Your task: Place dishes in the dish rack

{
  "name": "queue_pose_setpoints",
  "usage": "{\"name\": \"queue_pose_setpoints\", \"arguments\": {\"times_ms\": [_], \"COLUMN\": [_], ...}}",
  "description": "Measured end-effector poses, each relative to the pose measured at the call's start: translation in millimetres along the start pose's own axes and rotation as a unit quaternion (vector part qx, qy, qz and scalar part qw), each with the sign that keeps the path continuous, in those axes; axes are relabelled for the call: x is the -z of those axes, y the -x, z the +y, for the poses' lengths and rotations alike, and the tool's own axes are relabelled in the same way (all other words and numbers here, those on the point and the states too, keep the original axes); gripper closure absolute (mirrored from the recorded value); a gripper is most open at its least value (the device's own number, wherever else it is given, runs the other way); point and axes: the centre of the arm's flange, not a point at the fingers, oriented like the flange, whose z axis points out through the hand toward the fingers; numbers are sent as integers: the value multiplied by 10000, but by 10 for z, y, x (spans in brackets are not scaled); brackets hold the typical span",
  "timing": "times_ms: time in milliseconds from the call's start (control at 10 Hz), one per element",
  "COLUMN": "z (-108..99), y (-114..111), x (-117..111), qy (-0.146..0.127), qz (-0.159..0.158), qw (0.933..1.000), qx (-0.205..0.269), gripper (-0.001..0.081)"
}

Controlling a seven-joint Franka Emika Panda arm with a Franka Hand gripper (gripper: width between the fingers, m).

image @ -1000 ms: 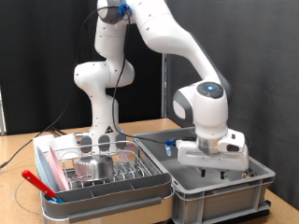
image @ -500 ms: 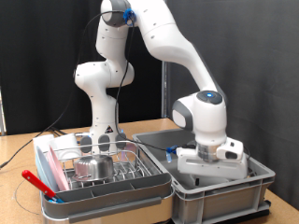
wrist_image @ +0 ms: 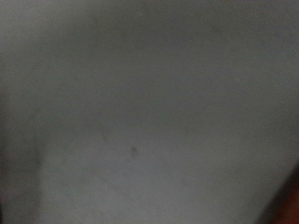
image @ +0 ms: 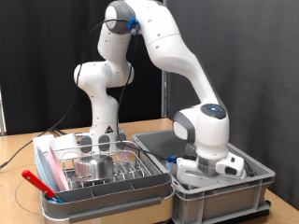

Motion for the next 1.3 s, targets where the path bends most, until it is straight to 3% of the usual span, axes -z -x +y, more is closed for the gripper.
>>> {"name": "queue_pose_setpoints", "arguments": {"times_ms": [500, 600, 700, 800, 900, 1100, 1200, 1300], "z": [40, 44, 45, 45, 46, 46, 43, 40], "y": [0, 0, 0, 0, 1, 0, 0, 6], "x": [-6, -6, -6, -6, -6, -7, -8, -8], "qy": [-158, -179, -180, -182, -182, -187, -218, -303], "qz": [-31, -34, -34, -34, -34, -20, 5, 44], "qw": [9999, 9998, 9998, 9998, 9998, 9998, 9998, 9995], "qx": [52, 51, 52, 56, 62, 59, 26, -22], "gripper": [27, 162, 162, 297, 297, 617, 617, 726]}}
